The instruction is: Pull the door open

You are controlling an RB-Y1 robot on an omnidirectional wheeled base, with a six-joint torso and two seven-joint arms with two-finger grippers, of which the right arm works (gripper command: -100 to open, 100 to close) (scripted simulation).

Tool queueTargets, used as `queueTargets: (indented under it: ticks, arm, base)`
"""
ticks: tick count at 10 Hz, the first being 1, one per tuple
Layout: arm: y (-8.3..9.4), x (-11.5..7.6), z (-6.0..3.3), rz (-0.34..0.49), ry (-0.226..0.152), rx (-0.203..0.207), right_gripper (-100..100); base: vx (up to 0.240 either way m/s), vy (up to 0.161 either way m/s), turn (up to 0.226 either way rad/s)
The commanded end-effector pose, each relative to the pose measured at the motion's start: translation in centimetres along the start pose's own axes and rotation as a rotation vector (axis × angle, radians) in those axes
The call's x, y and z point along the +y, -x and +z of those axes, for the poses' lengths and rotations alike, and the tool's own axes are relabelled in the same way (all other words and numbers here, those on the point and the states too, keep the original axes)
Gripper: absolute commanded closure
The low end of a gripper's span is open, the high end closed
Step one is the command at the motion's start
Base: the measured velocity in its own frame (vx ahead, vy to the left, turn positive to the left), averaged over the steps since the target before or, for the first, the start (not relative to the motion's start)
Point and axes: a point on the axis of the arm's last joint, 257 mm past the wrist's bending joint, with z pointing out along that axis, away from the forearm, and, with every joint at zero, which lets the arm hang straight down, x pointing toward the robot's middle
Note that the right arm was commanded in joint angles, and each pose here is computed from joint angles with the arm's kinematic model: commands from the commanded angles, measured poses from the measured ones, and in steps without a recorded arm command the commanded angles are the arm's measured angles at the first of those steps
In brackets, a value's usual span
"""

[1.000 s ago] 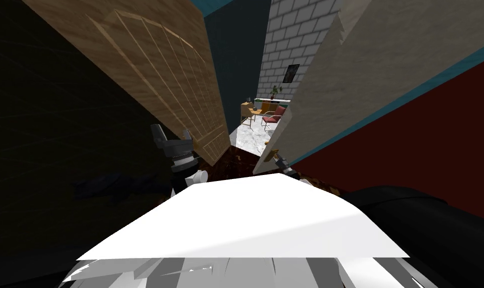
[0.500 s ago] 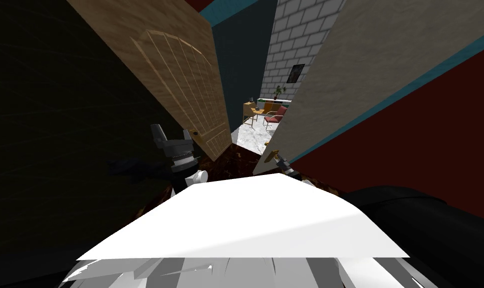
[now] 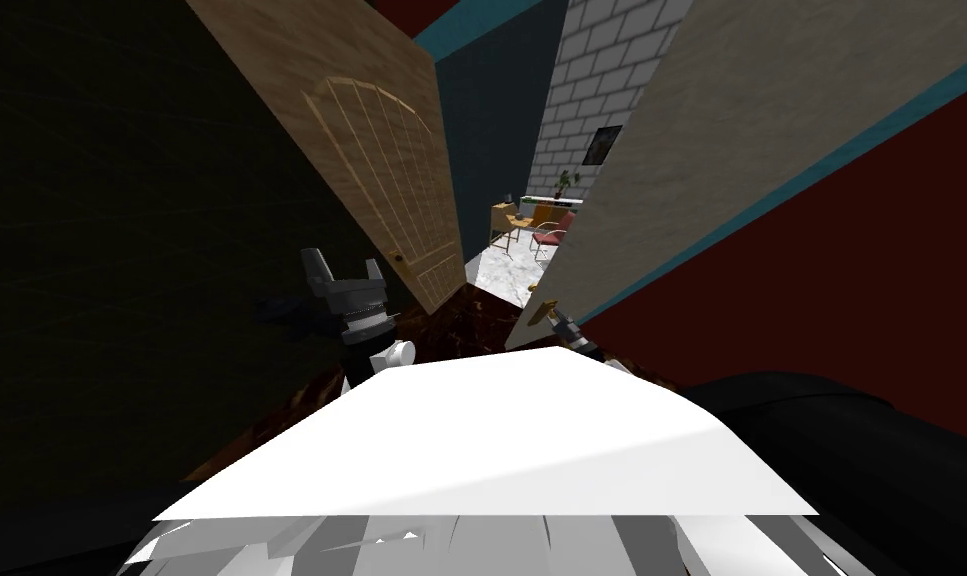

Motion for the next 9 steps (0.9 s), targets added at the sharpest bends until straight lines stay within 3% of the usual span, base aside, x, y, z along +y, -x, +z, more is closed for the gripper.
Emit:
queueTargets:
  ticks: [1,6,9]
  arm:
    - [0.31,-0.03,-0.36,-0.003,-0.003,0.007,100]
    - [0.56,0.21,-0.79,-0.006,-0.001,0.035,100]
    - [0.03,-0.16,-0.89,0.0,-0.006,0.051,100]
  base:
    - [-0.209,-0.135,0.156]
    - [-0.194,-0.084,0.114]
    - [-0.122,-0.04,0.1]
